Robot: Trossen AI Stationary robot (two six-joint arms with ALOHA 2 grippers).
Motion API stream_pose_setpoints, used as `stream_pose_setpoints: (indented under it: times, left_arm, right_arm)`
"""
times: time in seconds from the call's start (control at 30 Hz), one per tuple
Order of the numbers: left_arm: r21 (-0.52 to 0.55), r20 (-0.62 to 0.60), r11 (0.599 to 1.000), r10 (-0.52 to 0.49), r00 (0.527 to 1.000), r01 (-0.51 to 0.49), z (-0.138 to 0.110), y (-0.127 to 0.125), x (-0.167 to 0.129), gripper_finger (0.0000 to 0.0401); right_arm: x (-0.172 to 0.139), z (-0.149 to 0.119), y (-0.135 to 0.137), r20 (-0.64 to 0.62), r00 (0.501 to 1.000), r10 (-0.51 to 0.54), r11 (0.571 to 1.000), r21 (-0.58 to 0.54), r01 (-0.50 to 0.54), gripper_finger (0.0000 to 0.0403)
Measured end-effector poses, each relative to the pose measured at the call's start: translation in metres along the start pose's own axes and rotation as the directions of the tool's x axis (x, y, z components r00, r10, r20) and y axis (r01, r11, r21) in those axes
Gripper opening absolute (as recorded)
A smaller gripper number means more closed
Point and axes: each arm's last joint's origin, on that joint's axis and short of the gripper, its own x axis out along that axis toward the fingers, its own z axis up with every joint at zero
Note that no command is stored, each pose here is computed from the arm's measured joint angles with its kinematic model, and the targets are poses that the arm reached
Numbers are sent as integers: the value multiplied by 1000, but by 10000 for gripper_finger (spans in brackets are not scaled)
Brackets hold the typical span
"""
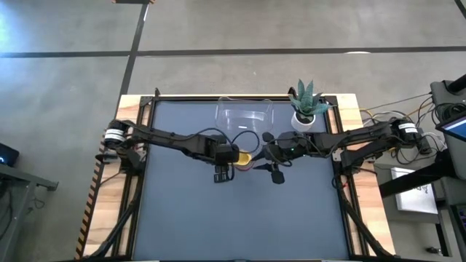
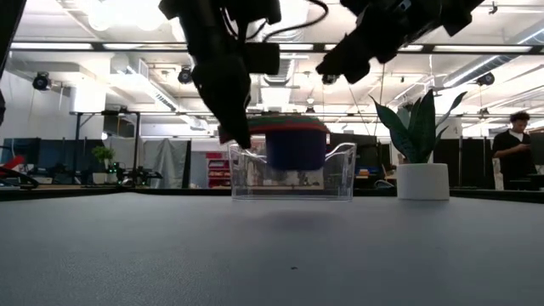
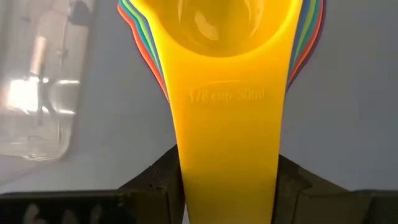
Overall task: Nest measuring cups in basket
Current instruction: Put the nested measuring cups into the transparent bin
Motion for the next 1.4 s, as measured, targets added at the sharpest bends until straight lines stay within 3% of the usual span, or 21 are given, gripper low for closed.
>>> stream_pose_setpoints:
  times: [0.3, 0.7, 0.93, 1.2, 1.4]
  left_arm:
    - [1, 74, 999, 34, 997, -34, 1, 37, -32, 126]
    - [10, 144, 999, 35, 989, -37, 3, 121, -50, 125]
    - [49, 187, 998, 18, 982, -28, 18, 167, -40, 125]
    - [107, 142, 994, -28, 989, 13, 33, 202, 8, 125]
    - [104, 127, 993, -61, 990, 48, 31, 226, 29, 125]
  right_arm:
    - [-31, 13, 2, 80, 995, -57, 998, 1, 57, 137]
    - [-35, 11, 3, 79, 995, -59, 998, 9, 58, 137]
    - [-34, 11, 3, 77, 995, -59, 998, 0, 59, 137]
    - [-34, 10, 3, 64, 996, -59, 998, 2, 59, 137]
    - [-34, 5, 2, 22, 996, -89, 996, 18, 89, 137]
